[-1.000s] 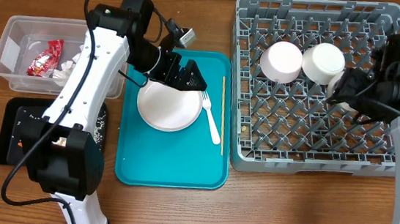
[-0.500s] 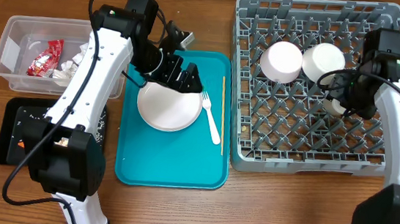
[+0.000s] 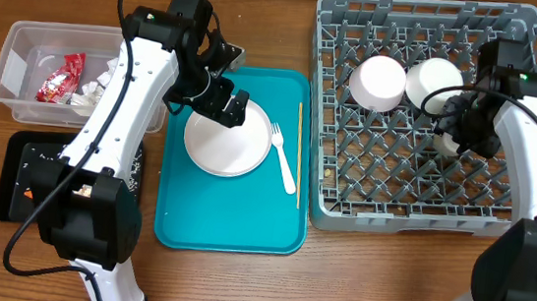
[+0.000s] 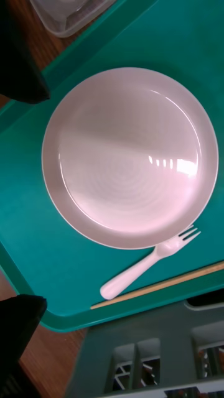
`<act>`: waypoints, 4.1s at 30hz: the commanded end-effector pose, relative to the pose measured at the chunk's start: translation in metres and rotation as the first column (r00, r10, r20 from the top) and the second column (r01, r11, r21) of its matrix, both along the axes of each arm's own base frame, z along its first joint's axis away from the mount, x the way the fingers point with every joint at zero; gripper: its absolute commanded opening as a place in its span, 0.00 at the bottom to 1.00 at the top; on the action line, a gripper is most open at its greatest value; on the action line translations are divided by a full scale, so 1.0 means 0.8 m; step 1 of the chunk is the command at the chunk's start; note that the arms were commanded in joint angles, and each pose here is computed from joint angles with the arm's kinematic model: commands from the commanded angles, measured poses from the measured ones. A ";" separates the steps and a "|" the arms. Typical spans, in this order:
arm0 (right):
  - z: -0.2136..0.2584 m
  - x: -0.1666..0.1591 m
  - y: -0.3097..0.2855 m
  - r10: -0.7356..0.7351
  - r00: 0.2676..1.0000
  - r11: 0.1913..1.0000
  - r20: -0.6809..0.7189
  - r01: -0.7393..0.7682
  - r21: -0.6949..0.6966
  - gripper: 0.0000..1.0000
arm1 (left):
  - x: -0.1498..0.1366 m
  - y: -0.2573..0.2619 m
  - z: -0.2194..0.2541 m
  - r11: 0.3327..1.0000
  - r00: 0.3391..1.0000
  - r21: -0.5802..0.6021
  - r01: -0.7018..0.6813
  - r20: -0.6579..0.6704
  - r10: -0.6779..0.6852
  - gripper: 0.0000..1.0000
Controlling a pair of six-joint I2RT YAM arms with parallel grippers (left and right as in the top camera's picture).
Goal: Sort waste into correct bins and load items into the dishwasher
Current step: 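Open the left gripper and carry the cup right over the rack, then lower the cup upside down into the rack's right area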
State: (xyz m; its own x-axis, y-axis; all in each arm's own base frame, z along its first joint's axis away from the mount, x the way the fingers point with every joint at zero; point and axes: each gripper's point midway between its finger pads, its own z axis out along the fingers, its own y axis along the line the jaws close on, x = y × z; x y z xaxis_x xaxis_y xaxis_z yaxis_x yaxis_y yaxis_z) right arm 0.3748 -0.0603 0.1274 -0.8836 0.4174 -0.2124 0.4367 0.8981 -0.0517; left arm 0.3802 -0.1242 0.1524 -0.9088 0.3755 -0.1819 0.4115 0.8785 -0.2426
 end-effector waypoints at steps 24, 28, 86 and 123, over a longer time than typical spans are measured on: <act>-0.018 -0.001 -0.016 -0.027 0.999 0.989 0.025 0.023 0.146 0.28 | 0.004 0.002 0.018 1.000 0.999 0.014 -0.012 0.046 0.011 1.00; -0.030 0.001 -0.016 -0.027 0.999 0.989 0.036 0.022 0.144 0.28 | 0.004 0.002 0.018 1.000 0.999 0.014 -0.012 0.046 0.011 1.00; 0.046 -0.020 0.015 -0.003 1.000 0.964 -0.024 0.009 0.265 0.04 | 0.004 0.002 0.018 1.000 0.999 0.014 -0.012 0.047 0.011 1.00; -0.034 0.010 -0.032 -0.060 0.996 0.997 0.063 0.057 0.049 0.10 | 0.004 0.002 0.018 1.000 0.999 0.014 -0.011 0.047 0.011 1.00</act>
